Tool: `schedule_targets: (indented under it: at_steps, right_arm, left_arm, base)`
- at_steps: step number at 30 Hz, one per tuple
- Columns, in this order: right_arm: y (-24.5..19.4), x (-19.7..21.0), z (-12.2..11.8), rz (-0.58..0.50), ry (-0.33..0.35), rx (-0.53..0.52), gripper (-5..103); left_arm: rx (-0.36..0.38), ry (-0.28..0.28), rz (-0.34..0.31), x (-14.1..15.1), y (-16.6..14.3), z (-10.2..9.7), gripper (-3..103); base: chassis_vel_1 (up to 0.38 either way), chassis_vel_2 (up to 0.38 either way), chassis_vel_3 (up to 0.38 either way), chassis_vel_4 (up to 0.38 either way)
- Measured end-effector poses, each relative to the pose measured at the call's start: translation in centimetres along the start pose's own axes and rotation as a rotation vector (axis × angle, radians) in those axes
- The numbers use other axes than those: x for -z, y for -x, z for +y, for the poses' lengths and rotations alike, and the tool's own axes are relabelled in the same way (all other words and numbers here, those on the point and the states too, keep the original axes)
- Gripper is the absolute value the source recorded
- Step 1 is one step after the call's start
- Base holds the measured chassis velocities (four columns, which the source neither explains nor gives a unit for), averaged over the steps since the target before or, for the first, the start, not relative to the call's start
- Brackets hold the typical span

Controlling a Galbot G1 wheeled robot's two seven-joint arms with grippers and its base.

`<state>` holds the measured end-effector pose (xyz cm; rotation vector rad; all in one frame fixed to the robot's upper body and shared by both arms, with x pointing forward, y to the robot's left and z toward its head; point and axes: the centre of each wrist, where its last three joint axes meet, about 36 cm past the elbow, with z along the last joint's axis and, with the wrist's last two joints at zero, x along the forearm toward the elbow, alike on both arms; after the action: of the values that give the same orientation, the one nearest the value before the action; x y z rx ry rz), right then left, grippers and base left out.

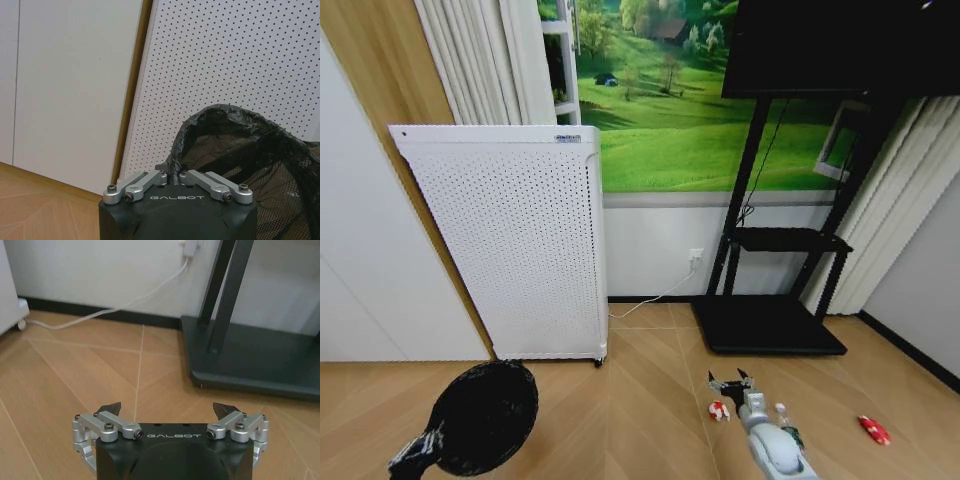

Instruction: Pick up the trash bin and place the garbage on the floor into it.

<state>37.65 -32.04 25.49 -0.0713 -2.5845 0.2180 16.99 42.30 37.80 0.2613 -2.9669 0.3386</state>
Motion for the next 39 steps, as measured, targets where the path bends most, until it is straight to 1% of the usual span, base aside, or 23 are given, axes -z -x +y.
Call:
schedule_targets:
  at_steps: [1,3,9,19,23,31,39]
  right_arm:
    - [0.0,0.0,0.0,0.000,0.000,0.000,100]
    - [1.1,-0.5,0.5,0.042,-0.009,-0.004,100]
    - [3.3,-0.8,0.7,0.103,-0.012,-0.010,100]
    - [5.9,-3.6,0.9,0.203,-0.027,-0.016,100]
    - [7.0,-5.5,1.3,0.250,-0.042,-0.026,100]
    - [8.1,-6.5,1.5,0.270,-0.054,-0.036,100]
    - [9.5,-7.6,1.2,0.301,-0.083,-0.053,100]
  left_arm:
    - [0.000,0.000,0.000,0.0,0.0,0.0,5]
    - [-0.003,-0.002,-0.006,0.1,0.2,-0.2,5]
    - [-0.010,-0.011,-0.015,0.0,0.6,-0.5,5]
    - [-0.016,-0.014,-0.019,-0.1,0.9,-0.7,5]
    - [-0.016,-0.014,-0.018,-0.1,1.0,-0.6,5]
    - [-0.015,-0.014,-0.016,0.0,1.1,-0.5,5]
    - [-0.013,-0.013,-0.012,0.0,1.0,-0.4,5]
  base:
    - [0.000,0.000,0.000,0.000]
    - [0.000,0.000,0.000,0.000]
    - [0.000,0.000,0.000,0.000]
    - [0.000,0.000,0.000,0.000]
    - [0.000,0.000,0.000,0.000]
    - [0.000,0.000,0.000,0.000]
    - [0.000,0.000,0.000,0.000]
